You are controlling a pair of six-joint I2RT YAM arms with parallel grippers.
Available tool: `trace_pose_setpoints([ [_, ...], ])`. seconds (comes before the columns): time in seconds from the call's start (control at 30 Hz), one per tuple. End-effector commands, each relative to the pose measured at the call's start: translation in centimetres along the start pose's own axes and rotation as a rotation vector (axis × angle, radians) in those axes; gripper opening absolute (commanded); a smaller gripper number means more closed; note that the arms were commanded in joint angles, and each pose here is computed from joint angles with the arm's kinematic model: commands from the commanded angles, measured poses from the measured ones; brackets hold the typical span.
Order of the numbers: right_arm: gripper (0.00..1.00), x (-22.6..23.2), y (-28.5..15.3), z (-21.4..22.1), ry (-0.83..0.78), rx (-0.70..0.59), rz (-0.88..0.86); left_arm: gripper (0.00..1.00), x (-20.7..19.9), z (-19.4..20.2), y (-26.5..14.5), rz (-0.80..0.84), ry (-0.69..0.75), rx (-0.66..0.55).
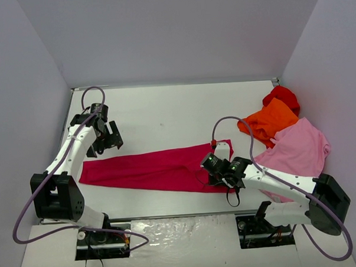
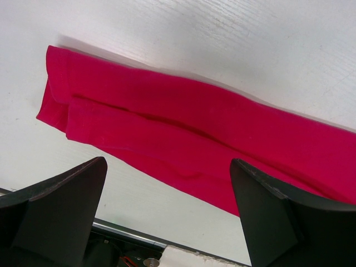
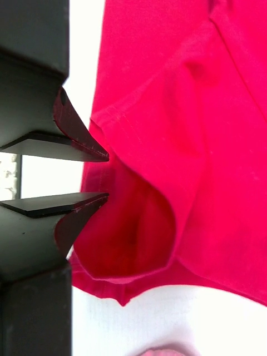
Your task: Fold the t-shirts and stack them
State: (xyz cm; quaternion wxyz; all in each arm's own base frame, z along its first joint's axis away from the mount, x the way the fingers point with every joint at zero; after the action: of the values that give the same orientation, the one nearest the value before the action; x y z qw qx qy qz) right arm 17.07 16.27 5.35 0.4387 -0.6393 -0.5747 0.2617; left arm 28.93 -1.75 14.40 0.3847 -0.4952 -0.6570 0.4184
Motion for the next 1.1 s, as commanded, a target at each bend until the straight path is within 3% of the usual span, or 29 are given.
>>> trace_pose_setpoints([
  [0.0,0.26,0.1,1.0,-1.4,0.009,-0.042,0.016,0.91,0.2,-1.5,-2.1,0.006,-0.002,-0.074],
  [0.37,0.27,2.6,-0.4,-4.6,0.026,-0.086,-0.093,0.91,0.1,-1.7,-2.2,0.003,-0.001,-0.076],
  [0.7,0.27,4.4,-1.2,-3.8,0.071,-0.026,-0.219,0.91,-0.1,-1.6,-1.9,0.01,-0.001,-0.07],
  [1.07,0.27,3.9,-0.5,-2.6,0.096,0.016,-0.196,0.91,-0.1,-1.5,-1.6,0.001,0.01,-0.061],
])
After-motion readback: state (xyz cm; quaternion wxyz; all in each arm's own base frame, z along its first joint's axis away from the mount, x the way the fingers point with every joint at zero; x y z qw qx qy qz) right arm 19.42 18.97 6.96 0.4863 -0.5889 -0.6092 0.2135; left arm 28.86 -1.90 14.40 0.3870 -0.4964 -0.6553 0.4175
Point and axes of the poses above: each gripper's point midway between its finger pads, its own y axis out along the fingers, its own x axis along the line the jaws close on, z = x × y, the point moved 1 cm from there along -y, back along the fingers, and after that the axes turned 12 degrees about y, right-handed, at the moved point
